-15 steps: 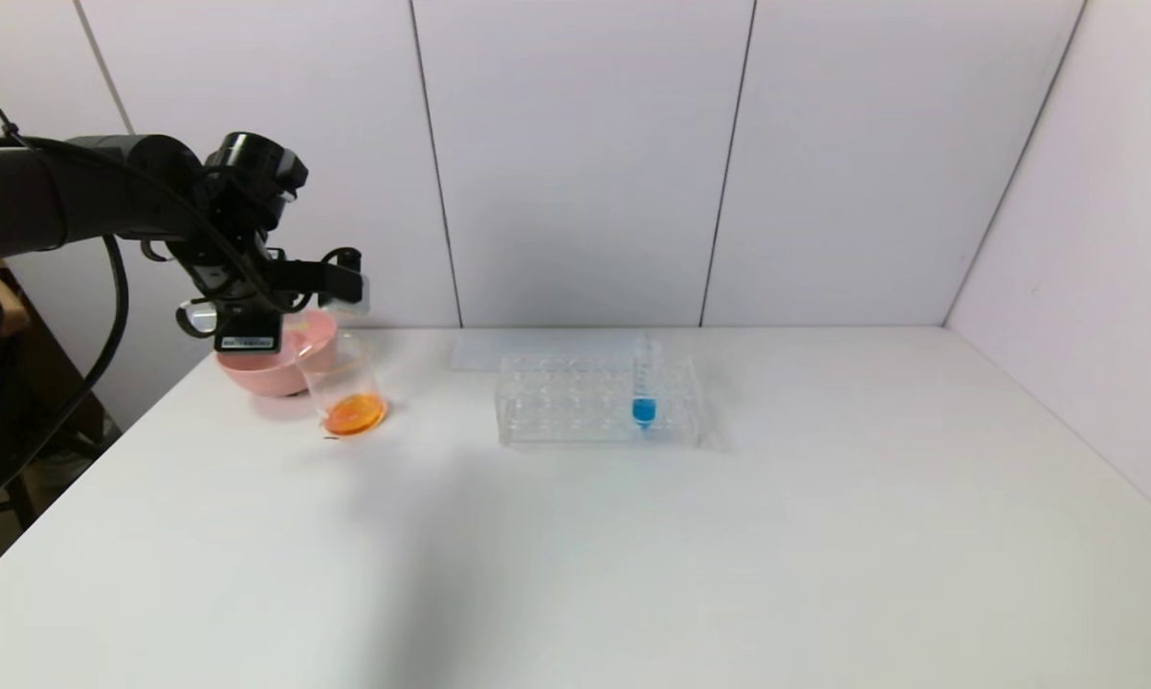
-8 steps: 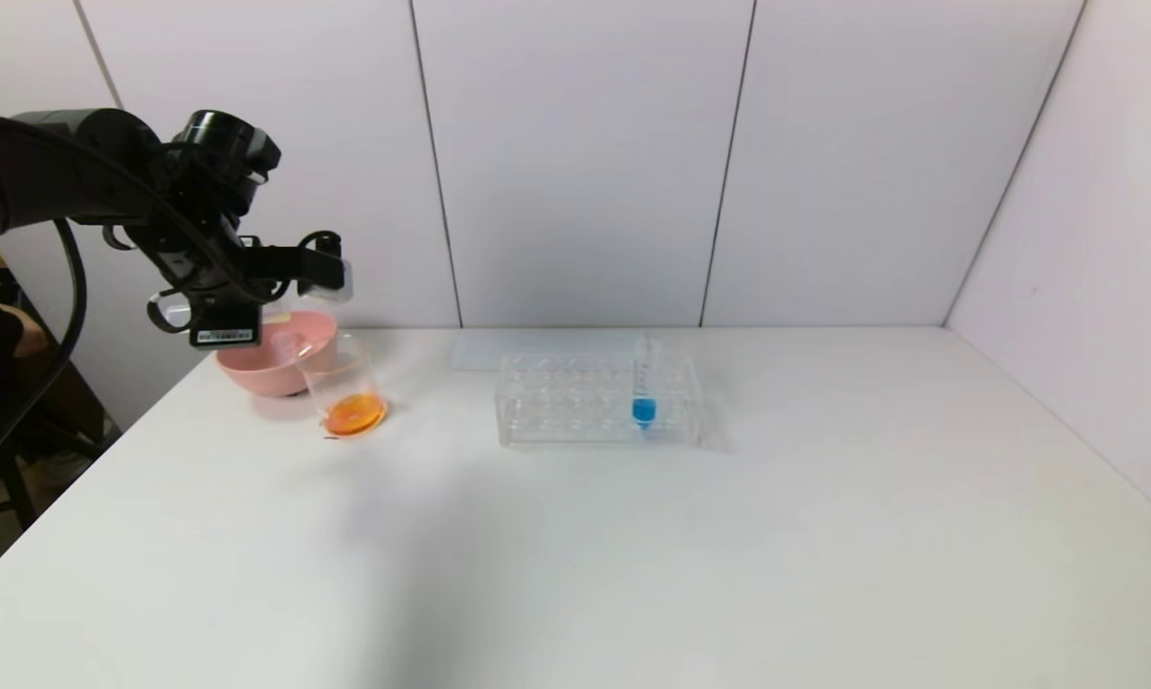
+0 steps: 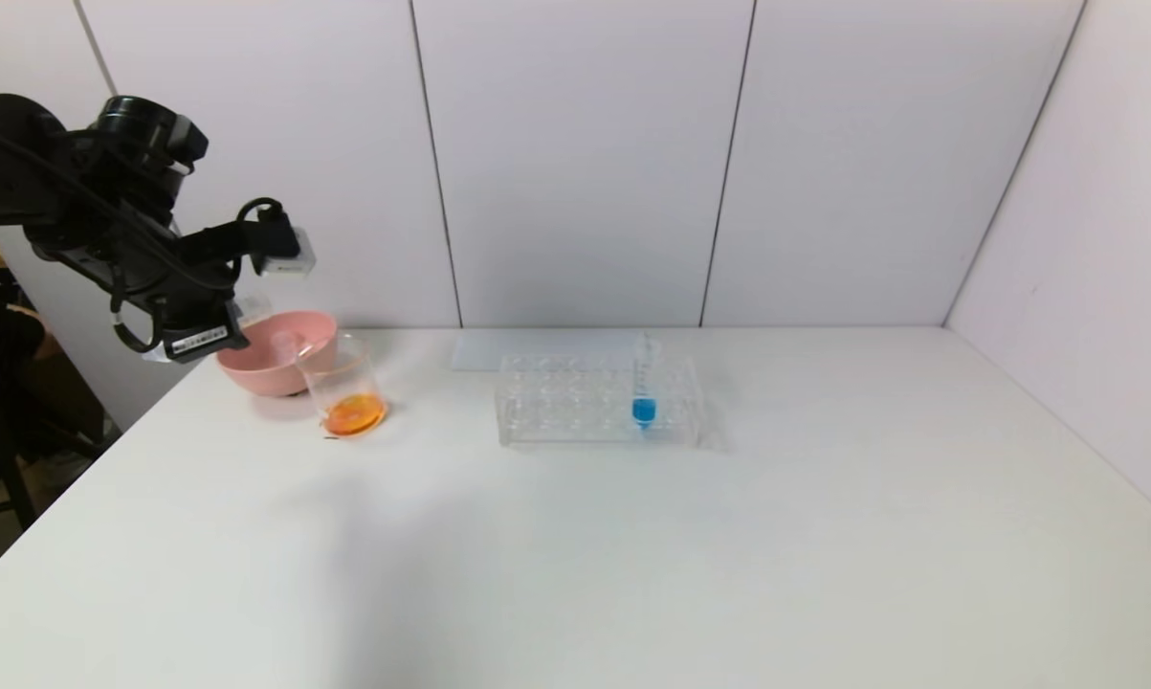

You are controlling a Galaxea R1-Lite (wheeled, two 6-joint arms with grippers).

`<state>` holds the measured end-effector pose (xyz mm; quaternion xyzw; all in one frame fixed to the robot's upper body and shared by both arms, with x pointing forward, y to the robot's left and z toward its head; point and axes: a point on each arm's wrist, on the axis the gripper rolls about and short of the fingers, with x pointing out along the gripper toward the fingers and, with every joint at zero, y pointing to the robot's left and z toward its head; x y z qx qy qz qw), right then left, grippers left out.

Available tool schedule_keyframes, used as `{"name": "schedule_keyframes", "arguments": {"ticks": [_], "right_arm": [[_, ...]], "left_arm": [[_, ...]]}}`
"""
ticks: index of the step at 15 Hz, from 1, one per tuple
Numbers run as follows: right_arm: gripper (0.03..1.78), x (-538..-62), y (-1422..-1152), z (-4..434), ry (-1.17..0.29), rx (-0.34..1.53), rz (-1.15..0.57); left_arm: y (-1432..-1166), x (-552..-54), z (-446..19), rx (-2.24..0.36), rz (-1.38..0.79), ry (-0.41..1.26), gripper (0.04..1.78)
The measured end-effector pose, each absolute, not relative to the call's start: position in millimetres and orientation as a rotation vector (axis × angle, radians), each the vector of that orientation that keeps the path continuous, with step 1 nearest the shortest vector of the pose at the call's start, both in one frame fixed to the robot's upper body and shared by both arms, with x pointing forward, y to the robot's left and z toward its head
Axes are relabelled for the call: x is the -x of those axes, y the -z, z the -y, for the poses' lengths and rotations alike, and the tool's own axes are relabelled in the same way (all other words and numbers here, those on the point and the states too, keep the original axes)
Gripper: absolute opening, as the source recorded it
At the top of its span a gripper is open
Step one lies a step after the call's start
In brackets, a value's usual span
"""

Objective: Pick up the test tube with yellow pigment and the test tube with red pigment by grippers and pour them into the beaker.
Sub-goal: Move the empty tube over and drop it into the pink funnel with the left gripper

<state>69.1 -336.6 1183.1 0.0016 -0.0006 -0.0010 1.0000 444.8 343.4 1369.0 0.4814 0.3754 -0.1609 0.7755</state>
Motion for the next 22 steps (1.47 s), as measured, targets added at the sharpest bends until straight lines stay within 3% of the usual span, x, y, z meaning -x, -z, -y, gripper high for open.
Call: {"name": "schedule_keyframes", "arguments": {"ticks": [6, 9, 16, 22], "right_arm": [[1.7, -69, -1183, 337, 0.002, -0.003, 0.001], [1.7, -69, -1183, 337, 0.002, -0.003, 0.001], [1.7, -69, -1183, 337, 0.002, -0.003, 0.001], [1.7, -69, -1183, 337, 0.002, -0.003, 0.001]], "left_arm": [[-1367, -433, -360, -0.943, -0.661, 0.226, 0.49], [-1375, -430, -364, -0.8, -0.524, 0.154, 0.49], [-1387, -420, -370, -0.453, -0.451, 0.053, 0.49], [-1381, -432, -371, -0.198, -0.266, -0.03, 0.49]]}}
